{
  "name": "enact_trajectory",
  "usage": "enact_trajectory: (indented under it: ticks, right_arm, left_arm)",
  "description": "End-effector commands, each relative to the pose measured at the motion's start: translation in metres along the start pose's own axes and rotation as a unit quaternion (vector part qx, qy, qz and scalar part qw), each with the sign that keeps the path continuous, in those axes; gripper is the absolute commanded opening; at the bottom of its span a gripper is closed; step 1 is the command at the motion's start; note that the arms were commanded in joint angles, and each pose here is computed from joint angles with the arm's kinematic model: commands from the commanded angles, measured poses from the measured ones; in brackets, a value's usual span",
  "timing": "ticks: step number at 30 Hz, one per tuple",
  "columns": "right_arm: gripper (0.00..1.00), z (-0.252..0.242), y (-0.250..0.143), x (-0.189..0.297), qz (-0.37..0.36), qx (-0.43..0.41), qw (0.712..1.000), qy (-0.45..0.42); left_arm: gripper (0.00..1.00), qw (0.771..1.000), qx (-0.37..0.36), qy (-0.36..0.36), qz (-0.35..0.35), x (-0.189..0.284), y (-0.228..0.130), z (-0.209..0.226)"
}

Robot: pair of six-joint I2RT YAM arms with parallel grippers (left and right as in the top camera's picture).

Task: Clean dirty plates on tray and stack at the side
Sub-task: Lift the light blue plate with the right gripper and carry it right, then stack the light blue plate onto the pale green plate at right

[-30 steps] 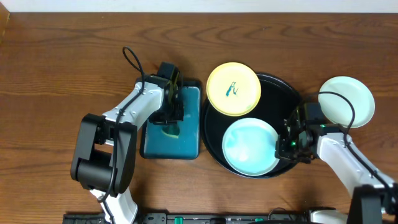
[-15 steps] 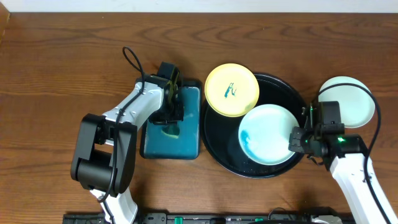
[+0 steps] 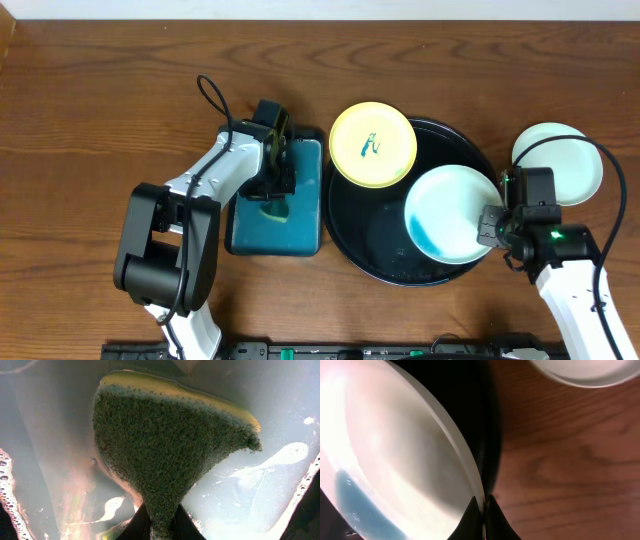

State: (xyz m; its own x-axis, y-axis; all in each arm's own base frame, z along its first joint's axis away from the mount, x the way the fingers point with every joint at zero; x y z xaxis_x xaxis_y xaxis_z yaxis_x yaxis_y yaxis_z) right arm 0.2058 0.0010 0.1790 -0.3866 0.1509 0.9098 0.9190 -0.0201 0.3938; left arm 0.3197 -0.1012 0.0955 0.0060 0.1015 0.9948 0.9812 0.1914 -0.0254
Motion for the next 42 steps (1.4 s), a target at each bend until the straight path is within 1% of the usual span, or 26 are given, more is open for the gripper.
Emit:
enact_trajectory:
  ticks: [1,9,18,22,25,30,32,36,37,38,42]
  right_arm:
    - [0.01,-0.005,0.018,0.020,-0.042,0.006,0.998,-0.048]
    - [0.01,-0.009,0.032,0.038,-0.068,0.030,0.993,-0.088]
    - [0.01,-0.007,0.040,0.054,-0.105,0.055,0.977,-0.177]
    - [0.01,0.005,0.047,0.063,-0.141,0.085,0.965,-0.202]
    - [0.01,0.017,0.052,0.067,-0.162,0.131,0.957,-0.201]
    - [0.01,0.031,0.059,0.077,-0.197,0.179,0.936,-0.230]
    - [0.01,0.041,0.062,0.079,-0.208,0.217,0.921,-0.249]
    - [0.01,0.054,0.062,0.080,-0.206,0.270,0.899,-0.277]
    - [0.01,0.060,0.063,0.080,-0.208,0.290,0.887,-0.295]
    - [0.01,0.064,0.064,0.080,-0.209,0.301,0.881,-0.301]
    - [0.01,0.082,0.065,0.079,-0.218,0.336,0.864,-0.305]
  left_arm:
    - [0.10,1.000,0.005,0.019,0.018,-0.013,-0.003,0.006]
    - [0.10,1.000,0.004,0.018,0.017,-0.013,-0.003,0.005]
    - [0.11,1.000,0.004,0.017,0.016,-0.013,-0.002,0.005]
    - [0.10,1.000,0.004,0.017,0.014,-0.013,-0.002,0.005]
    - [0.11,1.000,0.004,0.017,0.014,-0.013,-0.002,0.005]
    - [0.10,1.000,0.004,0.017,0.014,-0.013,-0.002,0.005]
    - [0.10,1.000,0.004,0.017,0.014,-0.013,-0.002,0.005]
    - [0.10,1.000,0.004,0.017,0.014,-0.013,-0.002,0.005]
    - [0.10,1.000,0.004,0.017,0.014,-0.013,-0.002,0.005]
    - [0.11,1.000,0.004,0.017,0.014,-0.013,-0.002,0.005]
    - [0.10,1.000,0.004,0.017,0.014,-0.013,-0.002,0.005]
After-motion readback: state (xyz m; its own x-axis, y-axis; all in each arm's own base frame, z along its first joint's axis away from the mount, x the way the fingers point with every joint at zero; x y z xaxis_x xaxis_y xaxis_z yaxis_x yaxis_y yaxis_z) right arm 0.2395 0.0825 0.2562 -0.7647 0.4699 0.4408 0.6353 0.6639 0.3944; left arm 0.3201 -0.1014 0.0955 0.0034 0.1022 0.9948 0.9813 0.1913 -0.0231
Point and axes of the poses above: each gripper's point midway between its finger pads, its own x axis back along the fingers, its own z axis along the line the jaws close on, y = z × x, the point moved 9 cm from there along x, back along the fingers, and after that the axes turned 10 degrees about x, right-handed, at the moved point
